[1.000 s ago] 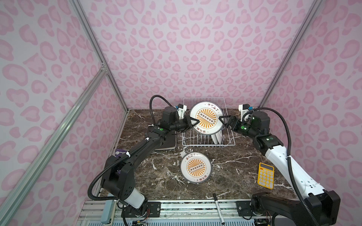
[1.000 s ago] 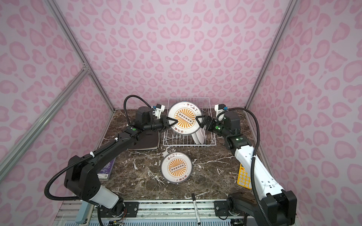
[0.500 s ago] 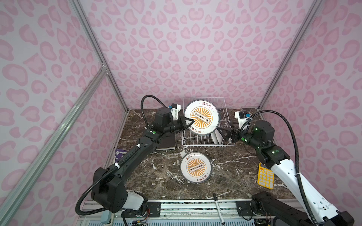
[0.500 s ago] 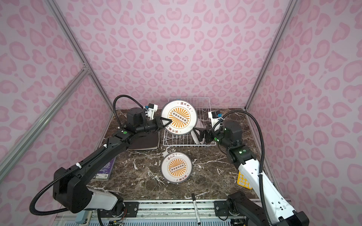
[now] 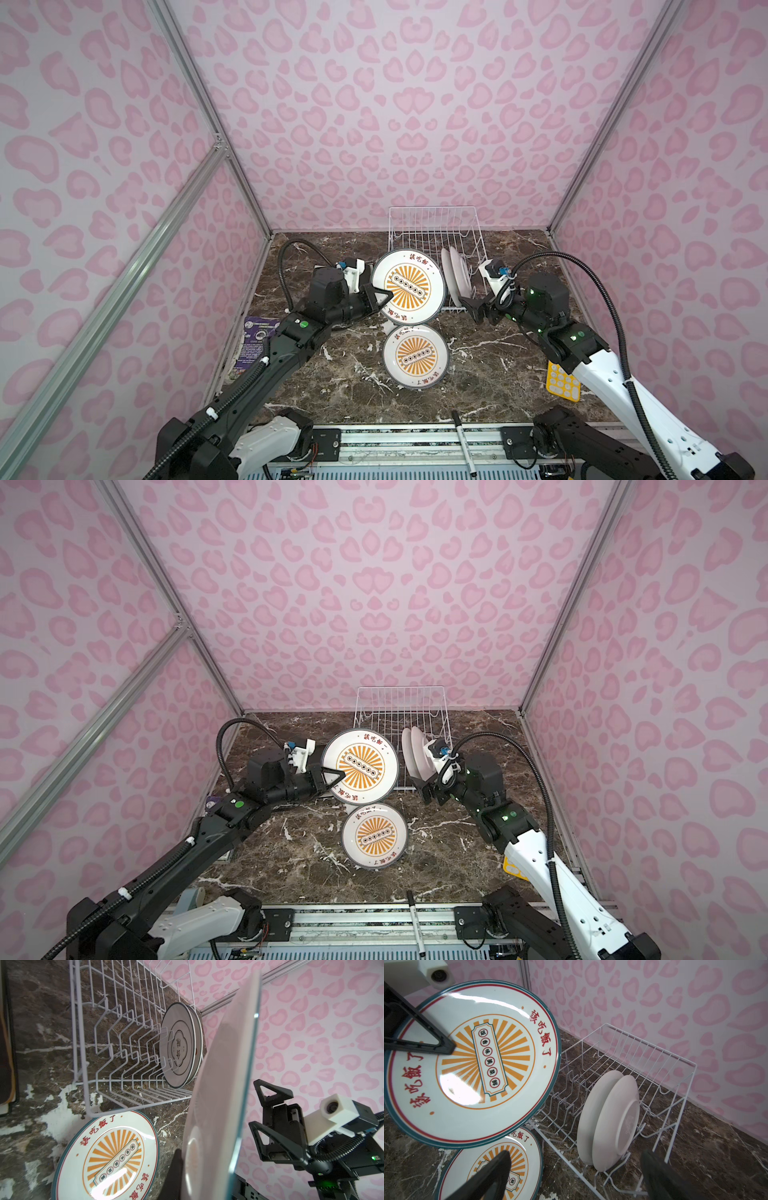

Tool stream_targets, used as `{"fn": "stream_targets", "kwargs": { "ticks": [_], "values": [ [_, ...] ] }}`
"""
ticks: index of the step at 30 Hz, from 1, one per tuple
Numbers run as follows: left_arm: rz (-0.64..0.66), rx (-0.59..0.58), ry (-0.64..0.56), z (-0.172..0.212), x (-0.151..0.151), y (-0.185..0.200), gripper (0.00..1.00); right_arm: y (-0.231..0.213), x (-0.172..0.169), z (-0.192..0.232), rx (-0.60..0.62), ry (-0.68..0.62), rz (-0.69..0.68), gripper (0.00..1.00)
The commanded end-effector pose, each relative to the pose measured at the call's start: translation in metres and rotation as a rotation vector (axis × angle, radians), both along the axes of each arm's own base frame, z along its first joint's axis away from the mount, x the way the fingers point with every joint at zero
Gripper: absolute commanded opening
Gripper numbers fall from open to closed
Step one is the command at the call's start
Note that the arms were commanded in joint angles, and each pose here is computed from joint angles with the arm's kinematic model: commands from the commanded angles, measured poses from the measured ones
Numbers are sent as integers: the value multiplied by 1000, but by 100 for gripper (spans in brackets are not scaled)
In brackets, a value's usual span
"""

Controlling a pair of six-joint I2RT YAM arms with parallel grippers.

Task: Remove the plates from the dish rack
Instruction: 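Lower the plate onto the sunburst plate on the table with the left gripper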

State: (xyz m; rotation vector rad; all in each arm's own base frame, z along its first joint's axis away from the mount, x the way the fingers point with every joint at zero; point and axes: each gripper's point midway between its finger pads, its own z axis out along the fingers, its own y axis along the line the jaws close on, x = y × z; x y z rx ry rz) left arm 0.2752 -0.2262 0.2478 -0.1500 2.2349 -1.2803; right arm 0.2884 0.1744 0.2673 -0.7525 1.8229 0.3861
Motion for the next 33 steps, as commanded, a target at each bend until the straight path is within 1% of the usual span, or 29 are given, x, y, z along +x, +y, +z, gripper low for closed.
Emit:
{"fn": "stream_targets", "kwargs": {
  "ticks": [1,4,7,10,14,17,20,24,28,33],
  "values": [
    [31,25,-2,-7,-7,10,3,9,-8,-8,-72,-22,102,99],
    [0,48,13,-17,-25,16,4,13,-15,-15,-131,-15,161,99],
    [-41,102,33,-30,-44,23,4,14,-19,-21,-180,-1,182,99],
    [-103,128,25,-39,-62,26,3,15,-21,-25,-186,5,182,99],
    [-106,156,9,-53,-77,36,4,22,-24,-31,-184,8,190,99],
    [-120,158,35,-64,-86,38,4,31,-30,-40,-200,25,241,99],
    [-122,169,54,-78,-90,40,3,38,-37,-52,-246,27,294,99],
    [-119,154,89,-98,-92,39,4,41,-38,-58,-270,33,309,99],
    [-109,139,106,-109,-89,36,4,41,-36,-56,-281,22,300,99],
    [-125,125,138,-122,-82,28,4,38,-31,-57,-289,4,258,99]
  ]
}}
